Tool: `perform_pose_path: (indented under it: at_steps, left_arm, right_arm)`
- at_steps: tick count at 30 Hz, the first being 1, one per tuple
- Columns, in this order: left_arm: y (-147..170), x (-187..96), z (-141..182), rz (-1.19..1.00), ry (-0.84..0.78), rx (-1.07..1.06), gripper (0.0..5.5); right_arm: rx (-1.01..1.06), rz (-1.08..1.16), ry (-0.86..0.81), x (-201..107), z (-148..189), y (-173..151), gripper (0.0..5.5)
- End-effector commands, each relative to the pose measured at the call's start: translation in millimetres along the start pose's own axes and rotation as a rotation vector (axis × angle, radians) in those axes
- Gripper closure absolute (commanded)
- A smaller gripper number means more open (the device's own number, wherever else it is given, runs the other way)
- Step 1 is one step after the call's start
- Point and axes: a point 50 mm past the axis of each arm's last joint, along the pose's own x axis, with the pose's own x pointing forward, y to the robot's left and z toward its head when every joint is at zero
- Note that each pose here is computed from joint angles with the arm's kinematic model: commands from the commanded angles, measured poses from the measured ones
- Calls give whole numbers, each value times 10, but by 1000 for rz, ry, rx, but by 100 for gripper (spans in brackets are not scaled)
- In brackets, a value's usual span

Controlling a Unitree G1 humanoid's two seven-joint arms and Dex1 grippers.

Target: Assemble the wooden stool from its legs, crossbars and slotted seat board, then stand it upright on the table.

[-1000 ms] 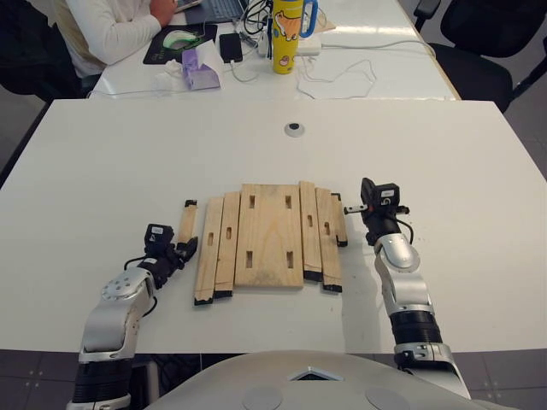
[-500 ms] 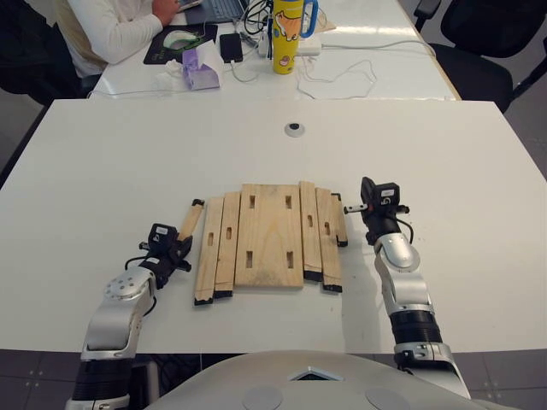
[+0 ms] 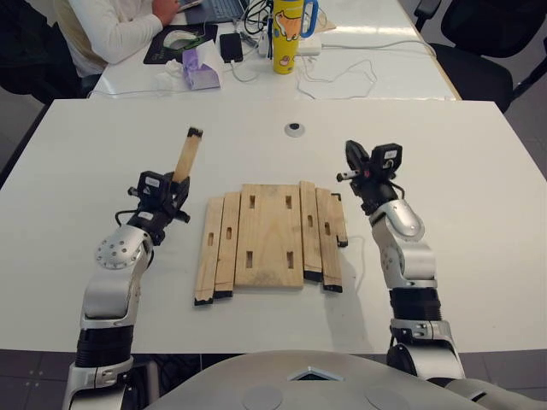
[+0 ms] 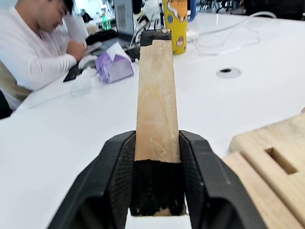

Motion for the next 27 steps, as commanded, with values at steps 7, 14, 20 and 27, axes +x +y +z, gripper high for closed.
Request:
perform_pose_path:
  at_steps: [7,14,20,27]
  left_arm:
    - [-404,126,293,-227,-173,15,417]
    - [-573,98,296,-323,-196,-4,417]
    - [-634,65,303,-386,-204,-1,417]
    - [-704,16,283,-436,-195,-3,417]
  right_arm:
    - [720,429,169,-45,262,517,365]
    - [791,408,219,-43,280,539,256]
    - [797,391,225,-5,289,536,236]
    - [803,393,221,27,294,552,236]
